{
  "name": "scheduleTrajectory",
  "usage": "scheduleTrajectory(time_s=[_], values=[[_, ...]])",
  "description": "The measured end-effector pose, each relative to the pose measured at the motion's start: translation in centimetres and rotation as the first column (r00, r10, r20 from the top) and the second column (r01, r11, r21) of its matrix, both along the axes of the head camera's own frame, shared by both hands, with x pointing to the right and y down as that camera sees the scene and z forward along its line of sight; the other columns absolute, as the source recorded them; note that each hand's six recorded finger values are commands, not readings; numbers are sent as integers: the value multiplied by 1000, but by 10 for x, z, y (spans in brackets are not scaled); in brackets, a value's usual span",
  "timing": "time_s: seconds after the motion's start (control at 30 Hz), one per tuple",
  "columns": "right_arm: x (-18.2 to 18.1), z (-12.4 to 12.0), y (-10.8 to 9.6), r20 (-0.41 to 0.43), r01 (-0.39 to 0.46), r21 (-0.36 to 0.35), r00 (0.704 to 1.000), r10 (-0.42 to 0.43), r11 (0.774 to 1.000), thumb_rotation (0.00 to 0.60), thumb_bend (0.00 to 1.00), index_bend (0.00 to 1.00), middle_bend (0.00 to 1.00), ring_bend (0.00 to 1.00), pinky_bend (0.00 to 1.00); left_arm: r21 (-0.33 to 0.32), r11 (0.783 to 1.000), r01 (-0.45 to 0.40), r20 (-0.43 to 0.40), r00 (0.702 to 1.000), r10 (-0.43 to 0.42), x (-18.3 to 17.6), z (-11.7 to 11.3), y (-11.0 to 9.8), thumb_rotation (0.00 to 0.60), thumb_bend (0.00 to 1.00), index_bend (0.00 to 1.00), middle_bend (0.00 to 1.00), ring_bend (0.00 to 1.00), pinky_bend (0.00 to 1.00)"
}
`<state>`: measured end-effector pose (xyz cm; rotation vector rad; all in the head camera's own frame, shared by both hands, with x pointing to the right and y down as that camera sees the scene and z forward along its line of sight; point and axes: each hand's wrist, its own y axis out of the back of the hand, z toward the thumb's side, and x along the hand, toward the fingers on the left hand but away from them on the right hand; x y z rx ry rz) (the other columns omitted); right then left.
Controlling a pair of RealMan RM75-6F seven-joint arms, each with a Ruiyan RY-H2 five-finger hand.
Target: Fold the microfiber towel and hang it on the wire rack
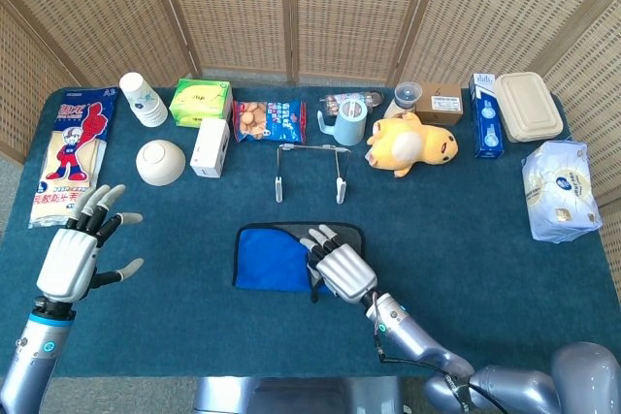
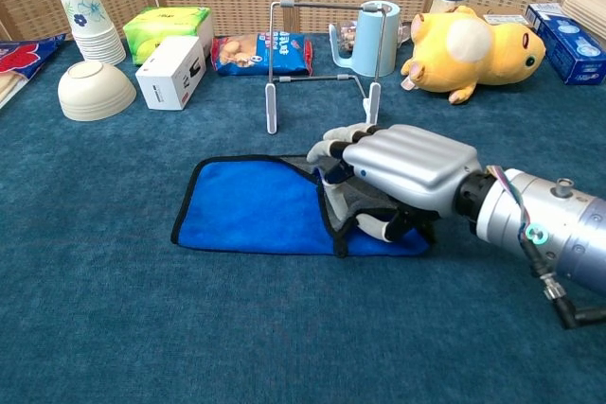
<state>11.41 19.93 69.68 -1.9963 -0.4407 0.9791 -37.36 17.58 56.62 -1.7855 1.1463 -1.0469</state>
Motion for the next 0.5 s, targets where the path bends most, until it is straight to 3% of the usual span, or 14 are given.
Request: scheduleTrajectory(time_s=[0.5], values=[[16, -5, -24, 20, -135, -2, 991, 135, 991, 600, 409, 569, 155, 0, 0, 4, 1000, -1, 3, 1000, 1, 1, -1, 1, 600, 243, 327, 77, 0, 0]])
